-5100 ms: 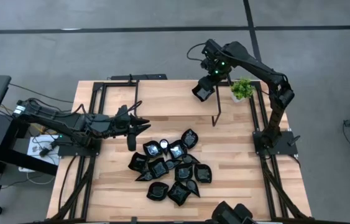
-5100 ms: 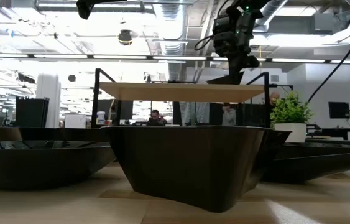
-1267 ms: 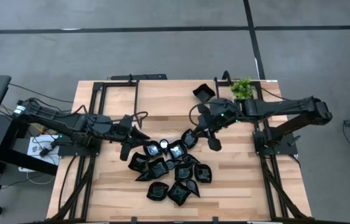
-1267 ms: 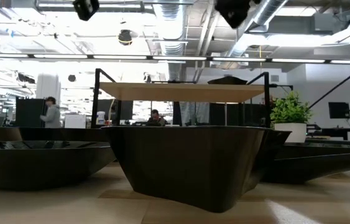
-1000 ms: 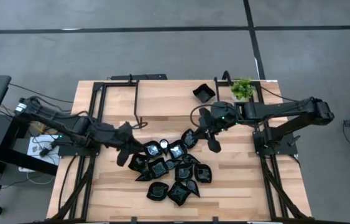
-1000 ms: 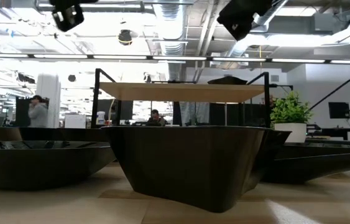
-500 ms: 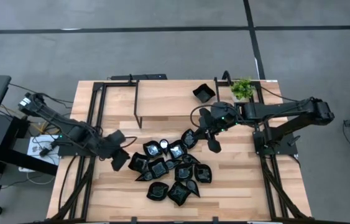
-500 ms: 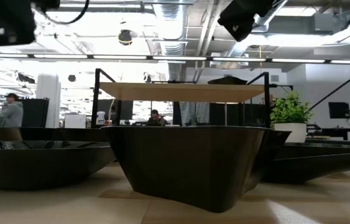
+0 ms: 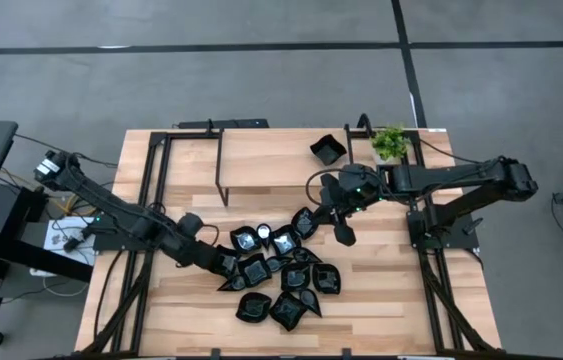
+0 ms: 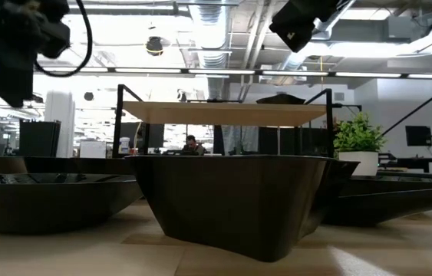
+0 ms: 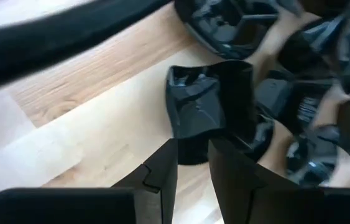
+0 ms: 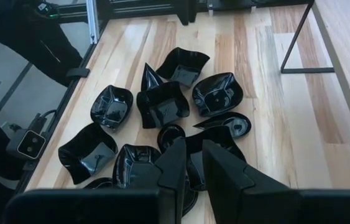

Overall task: Pick & Place Mini shaped plates
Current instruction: Stack the black distorted square plate on the black distorted square plate on the shelf

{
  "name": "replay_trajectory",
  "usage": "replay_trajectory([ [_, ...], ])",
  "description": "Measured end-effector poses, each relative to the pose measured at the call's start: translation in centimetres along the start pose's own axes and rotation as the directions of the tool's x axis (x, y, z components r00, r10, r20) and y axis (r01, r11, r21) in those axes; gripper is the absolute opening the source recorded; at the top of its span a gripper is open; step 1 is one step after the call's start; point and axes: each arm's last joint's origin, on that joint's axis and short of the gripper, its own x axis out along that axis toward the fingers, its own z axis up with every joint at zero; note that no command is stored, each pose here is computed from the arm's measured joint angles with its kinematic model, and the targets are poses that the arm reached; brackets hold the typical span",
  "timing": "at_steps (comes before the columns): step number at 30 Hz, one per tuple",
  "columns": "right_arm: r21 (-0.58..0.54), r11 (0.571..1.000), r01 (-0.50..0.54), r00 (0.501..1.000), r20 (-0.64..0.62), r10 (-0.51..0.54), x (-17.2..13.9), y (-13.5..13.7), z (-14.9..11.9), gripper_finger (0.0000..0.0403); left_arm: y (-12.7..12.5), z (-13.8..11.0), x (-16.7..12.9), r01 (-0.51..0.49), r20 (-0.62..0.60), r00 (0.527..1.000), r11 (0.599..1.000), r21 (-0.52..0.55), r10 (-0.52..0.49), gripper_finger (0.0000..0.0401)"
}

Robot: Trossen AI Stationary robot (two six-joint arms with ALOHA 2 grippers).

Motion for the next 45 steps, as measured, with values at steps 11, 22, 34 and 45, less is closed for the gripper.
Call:
replay_trajectory([
  [11, 0.022, 1.0, 0.0, 1.0, 0.0, 0.0, 0.0, 0.0, 0.0, 0.005, -0.9, -0.4, 2.0, -0.047, 0.002, 0.999, 0.999, 0.004, 0.047, 0.0092],
  [22, 0.025, 1.0, 0.0, 1.0, -0.001, 0.0, 0.0, 0.0, 0.0, 0.005, -1.2, -0.7, 3.2, -0.087, 0.003, 0.996, 0.996, 0.011, 0.087, 0.0092],
  [34, 0.025, 1.0, 0.0, 1.0, -0.001, 0.0, 0.0, 0.0, 0.0, 0.005, -1.3, -0.7, 3.7, -0.102, 0.027, 0.994, 0.995, 0.014, 0.102, 0.0092],
  [45, 0.025, 1.0, 0.0, 1.0, -0.001, 0.0, 0.0, 0.0, 0.0, 0.005, -1.2, -0.1, 3.8, -0.11, 0.035, 0.993, 0.994, -0.013, 0.111, 0.0092],
])
